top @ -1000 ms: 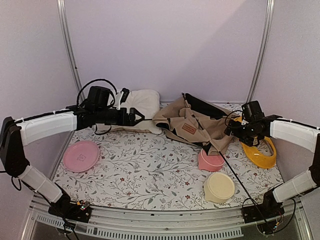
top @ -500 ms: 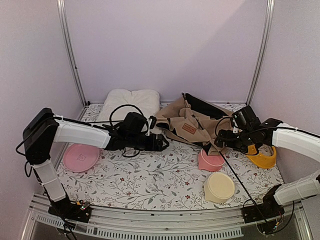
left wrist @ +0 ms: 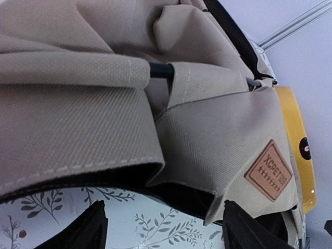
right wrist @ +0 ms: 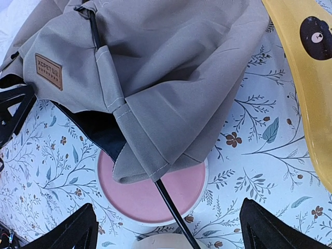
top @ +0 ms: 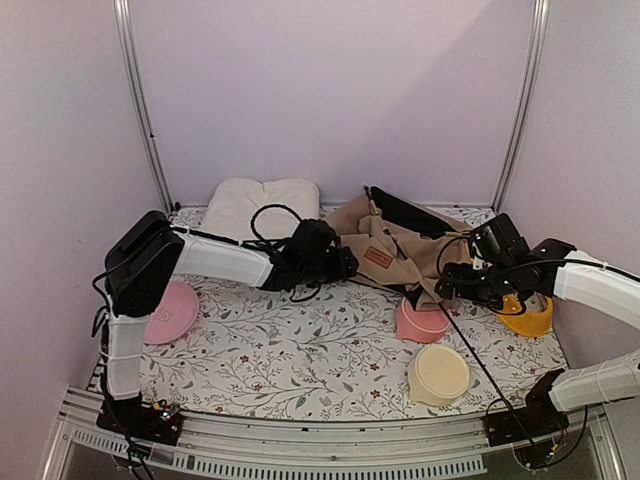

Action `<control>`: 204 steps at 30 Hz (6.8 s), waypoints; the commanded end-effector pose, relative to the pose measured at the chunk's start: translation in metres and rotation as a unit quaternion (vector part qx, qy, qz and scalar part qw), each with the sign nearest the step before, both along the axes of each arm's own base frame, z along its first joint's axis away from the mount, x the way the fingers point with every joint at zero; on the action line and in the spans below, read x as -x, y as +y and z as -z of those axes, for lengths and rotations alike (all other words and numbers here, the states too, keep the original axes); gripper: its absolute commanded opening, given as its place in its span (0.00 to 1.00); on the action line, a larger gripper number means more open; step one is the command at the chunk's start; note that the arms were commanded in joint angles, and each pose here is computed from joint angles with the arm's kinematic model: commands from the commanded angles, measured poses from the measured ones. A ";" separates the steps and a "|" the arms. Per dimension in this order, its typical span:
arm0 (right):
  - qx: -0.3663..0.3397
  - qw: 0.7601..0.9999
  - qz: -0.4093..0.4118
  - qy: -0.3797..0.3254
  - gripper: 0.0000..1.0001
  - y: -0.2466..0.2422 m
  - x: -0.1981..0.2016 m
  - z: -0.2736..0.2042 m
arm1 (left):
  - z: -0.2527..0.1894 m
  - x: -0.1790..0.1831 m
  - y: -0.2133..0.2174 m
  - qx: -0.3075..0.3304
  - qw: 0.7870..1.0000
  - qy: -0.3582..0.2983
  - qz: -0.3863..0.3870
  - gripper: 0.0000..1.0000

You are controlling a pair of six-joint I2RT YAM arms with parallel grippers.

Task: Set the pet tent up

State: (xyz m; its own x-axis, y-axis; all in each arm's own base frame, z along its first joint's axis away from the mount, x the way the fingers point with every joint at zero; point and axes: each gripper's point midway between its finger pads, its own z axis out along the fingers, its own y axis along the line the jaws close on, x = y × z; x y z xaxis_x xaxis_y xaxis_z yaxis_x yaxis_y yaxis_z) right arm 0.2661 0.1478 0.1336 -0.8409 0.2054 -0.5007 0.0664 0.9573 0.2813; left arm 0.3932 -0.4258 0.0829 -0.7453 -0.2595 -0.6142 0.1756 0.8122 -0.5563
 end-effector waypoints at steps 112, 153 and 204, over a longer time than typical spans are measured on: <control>-0.111 0.868 -0.429 0.224 0.48 0.216 0.334 0.084 | -0.056 -0.063 0.181 -0.087 0.994 -0.063 -0.035 0.00; -0.214 0.855 -0.468 0.068 0.00 0.252 0.241 -0.038 | -0.123 0.084 0.155 -0.023 0.973 -0.211 0.092 0.79; -0.225 0.861 -0.456 0.027 0.00 0.258 0.210 -0.091 | -0.051 0.124 0.034 -0.107 0.877 -0.435 0.175 0.50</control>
State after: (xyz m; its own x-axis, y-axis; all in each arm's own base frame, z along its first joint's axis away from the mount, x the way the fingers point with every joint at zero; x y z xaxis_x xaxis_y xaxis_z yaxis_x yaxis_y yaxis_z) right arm 0.0374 0.3982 0.1994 -0.8002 -0.4513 -0.3949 -0.5846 0.4406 0.6812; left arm 0.2733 -0.3803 0.1362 0.0123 0.0715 -0.9974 0.7018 0.7099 0.0595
